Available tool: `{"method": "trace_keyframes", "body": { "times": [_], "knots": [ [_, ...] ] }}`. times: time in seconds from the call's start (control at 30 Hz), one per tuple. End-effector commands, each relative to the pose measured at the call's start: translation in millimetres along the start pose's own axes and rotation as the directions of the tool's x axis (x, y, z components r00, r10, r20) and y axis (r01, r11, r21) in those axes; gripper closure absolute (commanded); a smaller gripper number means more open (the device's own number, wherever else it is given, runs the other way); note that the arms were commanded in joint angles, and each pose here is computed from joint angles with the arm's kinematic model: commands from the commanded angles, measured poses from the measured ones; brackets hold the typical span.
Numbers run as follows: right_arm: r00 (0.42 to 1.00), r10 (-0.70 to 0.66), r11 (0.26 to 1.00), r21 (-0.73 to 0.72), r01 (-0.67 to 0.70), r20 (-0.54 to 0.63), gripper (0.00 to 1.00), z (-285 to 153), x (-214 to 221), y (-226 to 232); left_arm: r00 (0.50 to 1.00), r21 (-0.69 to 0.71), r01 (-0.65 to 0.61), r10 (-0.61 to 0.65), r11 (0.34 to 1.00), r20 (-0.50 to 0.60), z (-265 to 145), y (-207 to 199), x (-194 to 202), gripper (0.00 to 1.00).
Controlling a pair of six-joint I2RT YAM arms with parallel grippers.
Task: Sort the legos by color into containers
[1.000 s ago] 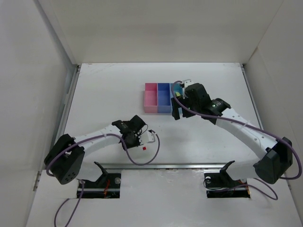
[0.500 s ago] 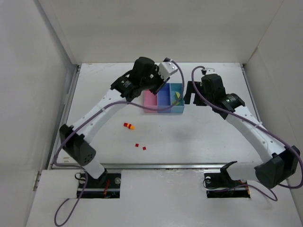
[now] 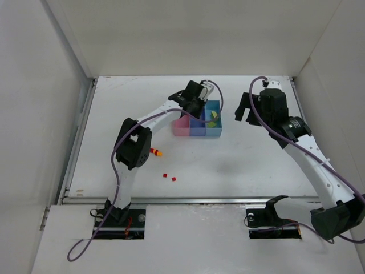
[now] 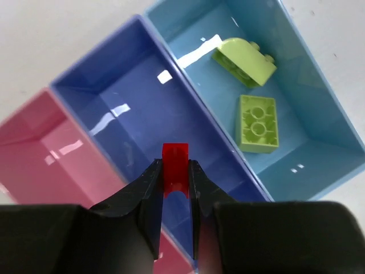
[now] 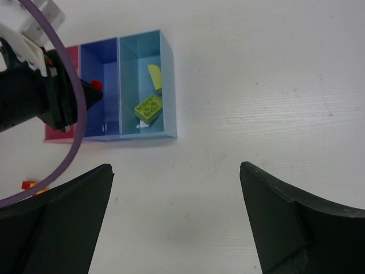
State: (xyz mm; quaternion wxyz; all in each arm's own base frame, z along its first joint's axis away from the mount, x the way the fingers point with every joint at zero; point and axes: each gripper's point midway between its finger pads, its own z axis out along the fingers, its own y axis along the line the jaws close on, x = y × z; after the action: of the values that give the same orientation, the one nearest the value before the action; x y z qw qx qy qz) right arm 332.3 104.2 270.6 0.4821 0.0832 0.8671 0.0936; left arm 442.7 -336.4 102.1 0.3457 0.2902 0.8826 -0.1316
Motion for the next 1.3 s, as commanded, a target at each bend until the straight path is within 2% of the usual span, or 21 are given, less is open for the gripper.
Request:
{"method": "trace_keyframes", "body": {
  "times": [0.0, 0.07, 0.23, 0.3, 0.4, 0.67, 0.8, 0.87, 0.93, 1.03, 1.13, 1.17, 1.2, 1.27],
  "knots": [
    [1.000, -0.002, 1.000, 0.011, 0.002, -0.005, 0.02, -1.7, 7.2, -6.0, 0.987, -0.092, 0.035, -0.020, 0.995, 0.157, -35.1, 15.2, -53.1, 1.00],
    [1.000, 0.000, 1.000, 0.007, 0.000, 0.004, 0.02, -4.8, 5.1, -5.9, 0.988, -0.078, 0.017, -0.005, 0.997, 0.157, -33.1, 13.0, -51.8, 1.00],
    [1.000, 0.000, 1.000, 0.006, -0.001, 0.005, 0.02, -8.0, 4.7, -6.6, 0.993, -0.065, -0.004, 0.011, 0.998, 0.114, -25.3, 7.0, -36.6, 0.73],
    [1.000, -0.009, 1.000, 0.000, 0.009, 0.018, 0.02, -10.2, -0.6, -5.2, 0.994, -0.066, -0.013, 0.020, 0.998, 0.105, -25.5, 7.5, -34.3, 0.58],
    [0.999, -0.028, 1.000, -0.011, 0.028, 0.022, 0.02, -12.4, -6.7, -2.1, 0.996, -0.078, -0.013, 0.020, 0.997, 0.086, -24.3, 9.8, -28.1, 0.47],
    [0.998, -0.065, 0.995, -0.078, 0.065, 0.008, 0.02, -15.6, -5.9, 8.7, 0.993, -0.053, -0.005, 0.011, 0.999, 0.116, -37.8, 4.5, -39.7, 0.44],
    [0.995, -0.100, 0.981, -0.168, 0.100, 0.010, 0.02, -21.2, -4.9, 24.7, 0.981, -0.049, 0.003, 0.006, 0.999, 0.196, -69.5, 7.4, -72.7, 0.45],
    [0.991, -0.134, 0.970, -0.207, 0.131, 0.002, 0.02, -21.6, 1.5, 33.0, 0.963, -0.063, 0.014, 0.004, 0.998, 0.269, -100.3, 12.9, -96.6, 0.45],
    [0.983, -0.184, 0.950, -0.260, 0.175, -0.010, 0.02, -24.6, 12.3, 50.3, 0.937, -0.090, 0.040, -0.006, 0.995, 0.350, -138.3, 28.9, -118.1, 0.45],
    [0.961, -0.277, 0.898, -0.360, 0.255, -0.011, 0.02, -31.5, 28.4, 89.8, 0.916, -0.171, 0.111, -0.034, 0.979, 0.400, -169.2, 63.8, -120.0, 0.40],
    [0.927, -0.365, 0.849, -0.437, 0.297, -0.079, 0.02, -25.8, 63.1, 130.3, 0.902, -0.281, 0.242, -0.108, 0.929, 0.419, -201.9, 127.9, -95.6, 0.39],
    [0.916, -0.384, 0.844, -0.446, 0.296, -0.118, 0.02, -22.6, 76.8, 137.5, 0.885, -0.325, 0.319, -0.157, 0.890, 0.439, -223.8, 160.4, -84.5, 0.38],
    [0.905, -0.386, 0.852, -0.446, 0.275, -0.179, 0.02, -12.0, 96.4, 147.5, 0.890, -0.375, 0.360, -0.195, 0.854, 0.412, -228.9, 179.8, -64.1, 0.38],
    [0.892, -0.404, 0.844, -0.457, 0.279, -0.202, 0.02, -14.1, 116.0, 165.5, 0.869, -0.435, 0.436, -0.242, 0.788, 0.432, -257.6, 209.5, -47.2, 0.38]
  ]
}}
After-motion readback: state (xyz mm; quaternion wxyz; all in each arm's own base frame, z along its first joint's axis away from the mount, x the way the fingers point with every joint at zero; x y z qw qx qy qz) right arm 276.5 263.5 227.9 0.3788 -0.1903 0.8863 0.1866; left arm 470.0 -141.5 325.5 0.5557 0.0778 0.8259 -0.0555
